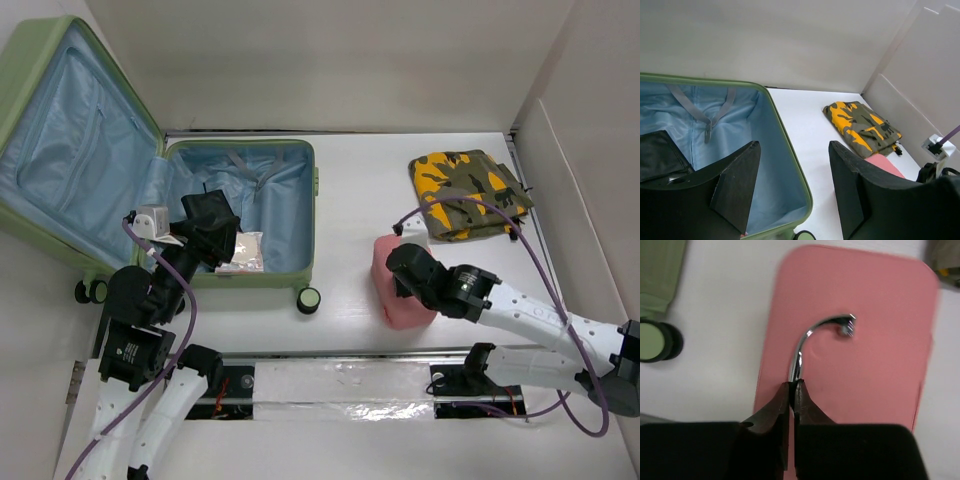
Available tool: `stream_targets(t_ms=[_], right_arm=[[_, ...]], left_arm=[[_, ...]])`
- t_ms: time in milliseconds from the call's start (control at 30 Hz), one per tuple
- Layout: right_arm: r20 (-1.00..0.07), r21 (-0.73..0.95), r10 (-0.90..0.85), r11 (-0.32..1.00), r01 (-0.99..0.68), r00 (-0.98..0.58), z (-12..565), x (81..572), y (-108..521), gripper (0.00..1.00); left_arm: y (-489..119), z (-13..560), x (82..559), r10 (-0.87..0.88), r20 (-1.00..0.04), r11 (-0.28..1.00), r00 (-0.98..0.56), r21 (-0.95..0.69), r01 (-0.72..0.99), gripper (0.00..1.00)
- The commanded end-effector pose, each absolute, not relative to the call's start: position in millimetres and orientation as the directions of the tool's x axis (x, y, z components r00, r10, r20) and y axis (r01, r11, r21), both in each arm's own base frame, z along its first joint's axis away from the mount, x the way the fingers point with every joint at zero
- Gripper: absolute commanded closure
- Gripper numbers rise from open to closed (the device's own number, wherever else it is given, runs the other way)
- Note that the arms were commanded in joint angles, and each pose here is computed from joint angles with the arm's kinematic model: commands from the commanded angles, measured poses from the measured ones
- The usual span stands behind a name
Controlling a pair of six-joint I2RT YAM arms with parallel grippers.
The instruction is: Pack the luggage
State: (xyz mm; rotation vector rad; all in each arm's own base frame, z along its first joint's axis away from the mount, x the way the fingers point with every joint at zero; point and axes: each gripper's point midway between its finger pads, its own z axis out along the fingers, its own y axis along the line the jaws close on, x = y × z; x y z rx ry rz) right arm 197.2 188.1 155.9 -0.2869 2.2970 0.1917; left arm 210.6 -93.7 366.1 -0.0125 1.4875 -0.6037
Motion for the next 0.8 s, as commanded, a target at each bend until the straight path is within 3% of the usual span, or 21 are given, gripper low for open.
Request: stream_targets(t_ms=[0, 100, 200, 267, 367, 633, 767], right_arm=[[-0.660, -0.105, -0.239, 0.968, -0.228, -0.713, 120.7, 189.6, 160.9, 1.00], [-0.677, -0.119, -0.235, 0.970, -0.211, -0.697, 126.5, 191.4, 158.0, 1.00], [-0.793, -0.047, -0.157, 0.979, -0.197, -0.589, 165.1, 203.1, 164.3, 1.00], [-0.896, 0.050, -0.079, 0.960, -0.277, -0.437, 209.4, 215.2, 181.1, 1.00], [-0.962, 0.132, 0.016, 0.902, -0.410, -0.274, 265.8, 228.3, 194.9, 1.00], [-0.981, 0.176, 0.103, 0.830, -0.529, -0.165, 323.7, 250.1, 197.4, 1.00], [-0.977, 0.212, 0.183, 0.719, -0.662, -0.114, 355.2, 244.9, 218.1, 1.00]], left_arm=[[-93.3, 378.6, 209.3, -0.401, -0.916, 0.846, 0.012, -0.365, 0.388, 0.46], [-94.4, 377.0, 211.0, -0.398, -0.917, 0.846, 0.004, -0.366, 0.388, 0.46], [-93.8, 378.4, 209.9, -0.400, -0.916, 0.846, 0.010, -0.365, 0.389, 0.46], [-94.5, 375.4, 212.9, -0.397, -0.918, 0.848, 0.000, -0.367, 0.384, 0.46], [-96.3, 374.4, 213.2, -0.396, -0.918, 0.844, -0.006, -0.367, 0.390, 0.46], [-95.7, 372.8, 215.7, -0.394, -0.919, 0.848, -0.010, -0.368, 0.381, 0.46], [-97.4, 373.5, 214.6, -0.394, -0.919, 0.844, -0.013, -0.367, 0.391, 0.46]])
